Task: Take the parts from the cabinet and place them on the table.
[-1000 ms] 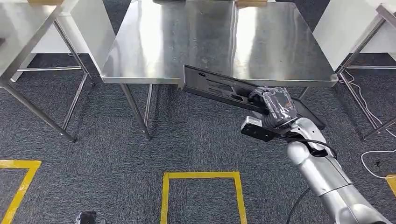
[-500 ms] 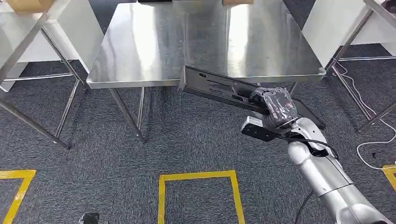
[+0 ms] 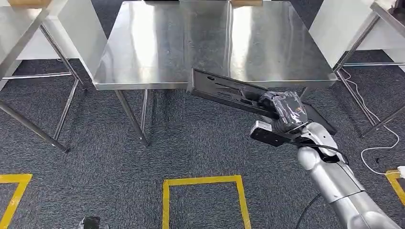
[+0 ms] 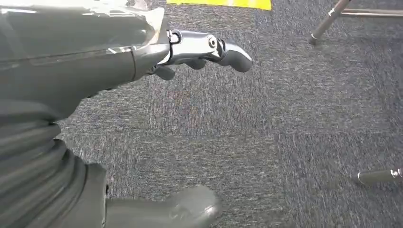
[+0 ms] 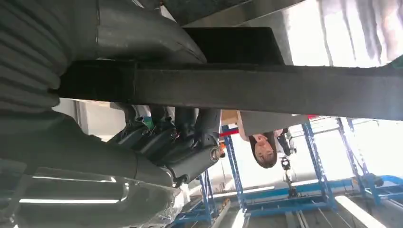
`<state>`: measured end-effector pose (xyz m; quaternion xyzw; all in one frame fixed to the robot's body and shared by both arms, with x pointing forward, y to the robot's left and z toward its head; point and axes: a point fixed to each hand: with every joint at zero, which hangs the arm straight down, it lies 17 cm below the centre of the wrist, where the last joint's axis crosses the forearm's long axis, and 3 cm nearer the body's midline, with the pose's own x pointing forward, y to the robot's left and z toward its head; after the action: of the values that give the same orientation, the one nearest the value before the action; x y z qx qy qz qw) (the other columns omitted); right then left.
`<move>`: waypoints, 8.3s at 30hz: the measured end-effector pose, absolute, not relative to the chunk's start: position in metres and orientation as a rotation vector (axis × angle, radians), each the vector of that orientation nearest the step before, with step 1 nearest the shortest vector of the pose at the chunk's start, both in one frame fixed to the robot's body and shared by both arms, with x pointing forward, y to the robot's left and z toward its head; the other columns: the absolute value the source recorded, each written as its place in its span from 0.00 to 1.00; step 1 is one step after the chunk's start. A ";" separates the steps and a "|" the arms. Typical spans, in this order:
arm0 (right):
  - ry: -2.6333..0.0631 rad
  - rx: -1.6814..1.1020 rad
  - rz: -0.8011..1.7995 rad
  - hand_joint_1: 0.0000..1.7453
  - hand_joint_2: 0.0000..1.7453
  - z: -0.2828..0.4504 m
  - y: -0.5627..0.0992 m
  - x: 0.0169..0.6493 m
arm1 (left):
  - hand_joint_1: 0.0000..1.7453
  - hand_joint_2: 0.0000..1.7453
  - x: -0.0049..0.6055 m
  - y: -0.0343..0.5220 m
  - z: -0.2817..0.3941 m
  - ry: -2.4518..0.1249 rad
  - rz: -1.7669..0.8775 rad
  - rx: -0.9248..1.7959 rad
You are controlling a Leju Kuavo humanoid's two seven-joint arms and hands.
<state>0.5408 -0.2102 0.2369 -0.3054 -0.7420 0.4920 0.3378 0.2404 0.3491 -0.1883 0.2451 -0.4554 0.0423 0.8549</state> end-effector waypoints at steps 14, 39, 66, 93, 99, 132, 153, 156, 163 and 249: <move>-1.945 -0.795 1.272 0.84 1.00 0.242 -0.207 0.542 | 0.00 1.00 0.241 0.351 -0.189 -0.955 0.082 0.515; -1.947 -0.810 1.264 0.84 1.00 0.246 -0.213 0.544 | 0.00 1.00 0.244 0.350 -0.188 -0.961 0.080 0.511; -1.968 -0.723 1.294 0.84 1.00 0.243 -0.176 0.543 | 0.00 1.00 0.234 0.356 -0.189 -0.954 0.108 0.535; -1.930 -0.713 1.270 0.84 1.00 0.235 -0.188 0.552 | 0.00 1.00 0.229 0.354 -0.192 -0.936 0.096 0.538; -1.936 -0.707 1.271 0.84 1.00 0.238 -0.184 0.553 | 0.00 1.00 0.228 0.357 -0.192 -0.936 0.105 0.545; -2.045 -0.493 1.309 0.84 1.00 0.253 -0.132 0.541 | 0.00 1.00 0.241 0.351 -0.188 -0.958 0.052 0.533; -2.004 -0.209 1.327 0.84 1.00 0.240 -0.099 0.525 | 0.00 1.00 0.248 0.351 -0.186 -0.962 0.019 0.530; -2.010 -0.188 1.331 0.84 1.00 0.244 -0.096 0.526 | 0.00 1.00 0.249 0.350 -0.186 -0.963 0.021 0.528; -2.014 -0.112 1.328 0.84 1.00 0.246 -0.082 0.521 | 0.00 1.00 0.251 0.351 -0.184 -0.969 0.020 0.535; -1.115 -1.834 0.784 0.00 1.00 0.273 -0.714 0.428 | 0.00 0.00 0.208 0.370 -0.173 -0.942 0.263 0.716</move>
<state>0.4284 -0.7135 0.2734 -0.7301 -0.4439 0.3121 0.4153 0.2076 0.3695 -0.1731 0.3365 -0.4425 0.1236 0.8220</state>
